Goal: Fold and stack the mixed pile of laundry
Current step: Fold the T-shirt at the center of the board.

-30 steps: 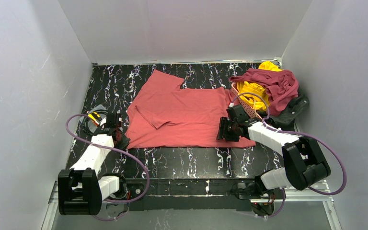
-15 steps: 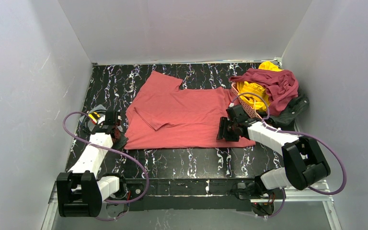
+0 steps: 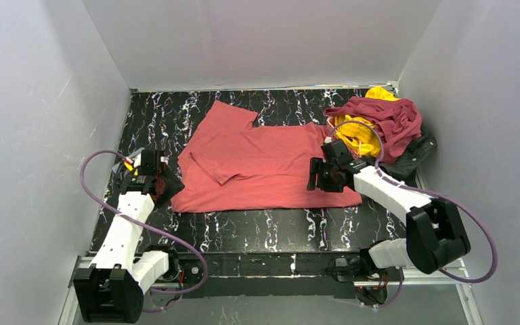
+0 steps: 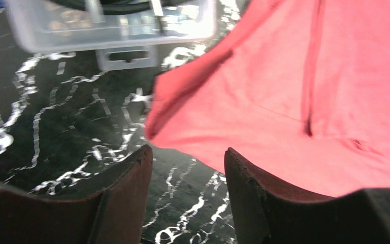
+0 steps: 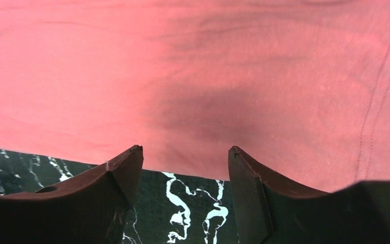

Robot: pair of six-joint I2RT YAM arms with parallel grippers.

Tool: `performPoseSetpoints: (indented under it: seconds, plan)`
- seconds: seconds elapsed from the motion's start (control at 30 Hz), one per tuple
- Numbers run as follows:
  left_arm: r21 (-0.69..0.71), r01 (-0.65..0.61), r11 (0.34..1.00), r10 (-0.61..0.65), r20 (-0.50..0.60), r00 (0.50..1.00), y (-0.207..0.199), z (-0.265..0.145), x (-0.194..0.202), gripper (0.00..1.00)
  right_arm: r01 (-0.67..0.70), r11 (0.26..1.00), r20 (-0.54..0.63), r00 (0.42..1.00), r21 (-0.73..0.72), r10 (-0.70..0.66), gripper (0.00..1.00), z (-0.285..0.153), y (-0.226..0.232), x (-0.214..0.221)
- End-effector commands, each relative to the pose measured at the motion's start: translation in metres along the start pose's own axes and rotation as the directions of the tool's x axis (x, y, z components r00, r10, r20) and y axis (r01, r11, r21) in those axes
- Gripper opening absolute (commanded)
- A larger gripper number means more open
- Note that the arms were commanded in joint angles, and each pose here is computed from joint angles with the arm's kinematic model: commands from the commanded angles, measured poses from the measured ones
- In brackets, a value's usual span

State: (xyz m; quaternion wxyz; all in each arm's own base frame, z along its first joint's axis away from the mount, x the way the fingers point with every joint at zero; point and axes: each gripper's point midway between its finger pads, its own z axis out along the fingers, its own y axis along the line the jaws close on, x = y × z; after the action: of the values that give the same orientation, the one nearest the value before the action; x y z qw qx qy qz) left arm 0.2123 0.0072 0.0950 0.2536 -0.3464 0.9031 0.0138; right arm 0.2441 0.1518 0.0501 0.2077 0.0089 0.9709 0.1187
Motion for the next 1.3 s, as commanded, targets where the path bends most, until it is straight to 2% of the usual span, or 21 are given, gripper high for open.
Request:
performPoseSetpoints:
  seconds: [0.0, 0.1, 0.2, 0.33, 0.6, 0.77, 0.93, 1.1, 1.27]
  plan:
    - [0.229, -0.072, 0.971, 0.084, -0.045, 0.995, -0.055, -0.014, 0.006, 0.55, 0.036, 0.999, 0.108, 0.994, -0.023, -0.033, 0.71, -0.018, 0.009, -0.032]
    - [0.330, -0.119, 0.936, 0.159, -0.097, 0.982, -0.091, -0.008, 0.022, 0.56, 0.061, 0.998, 0.113, 0.992, -0.018, -0.059, 0.71, -0.006, 0.009, -0.035]
    - [0.393, -0.153, 0.907, 0.225, -0.144, 0.964, -0.118, 0.003, 0.041, 0.57, 0.087, 0.996, 0.064, 0.994, -0.022, -0.085, 0.71, 0.008, 0.009, -0.028]
    - [0.458, -0.139, 0.878, 0.245, -0.182, 0.952, -0.135, 0.018, 0.057, 0.57, 0.073, 0.997, -0.005, 0.997, -0.040, -0.073, 0.71, 0.021, 0.006, -0.006]
    - [0.314, -0.125, 0.941, 0.219, -0.284, 0.934, -0.090, 0.050, 0.094, 0.59, -0.035, 0.998, -0.187, 0.982, -0.049, 0.026, 0.71, 0.027, -0.006, 0.060]
    - [0.197, -0.088, 0.976, 0.149, -0.321, 0.935, -0.050, 0.055, 0.115, 0.61, -0.085, 0.996, -0.239, 0.968, -0.039, 0.073, 0.72, 0.013, -0.014, 0.091]
    - [0.186, 0.009, 0.982, 0.048, -0.301, 0.952, -0.029, 0.047, 0.128, 0.61, -0.112, 0.992, -0.280, 0.955, -0.051, 0.093, 0.72, -0.001, -0.017, 0.117]
    - [0.197, 0.041, 0.979, 0.015, -0.276, 0.961, -0.016, 0.030, 0.129, 0.61, -0.104, 0.993, -0.325, 0.943, -0.060, 0.079, 0.72, -0.011, -0.016, 0.140]
    - [0.310, 0.042, 0.950, 0.035, -0.238, 0.971, -0.031, -0.007, 0.112, 0.66, -0.061, 0.995, -0.258, 0.966, -0.083, 0.038, 0.74, -0.036, -0.004, 0.123]
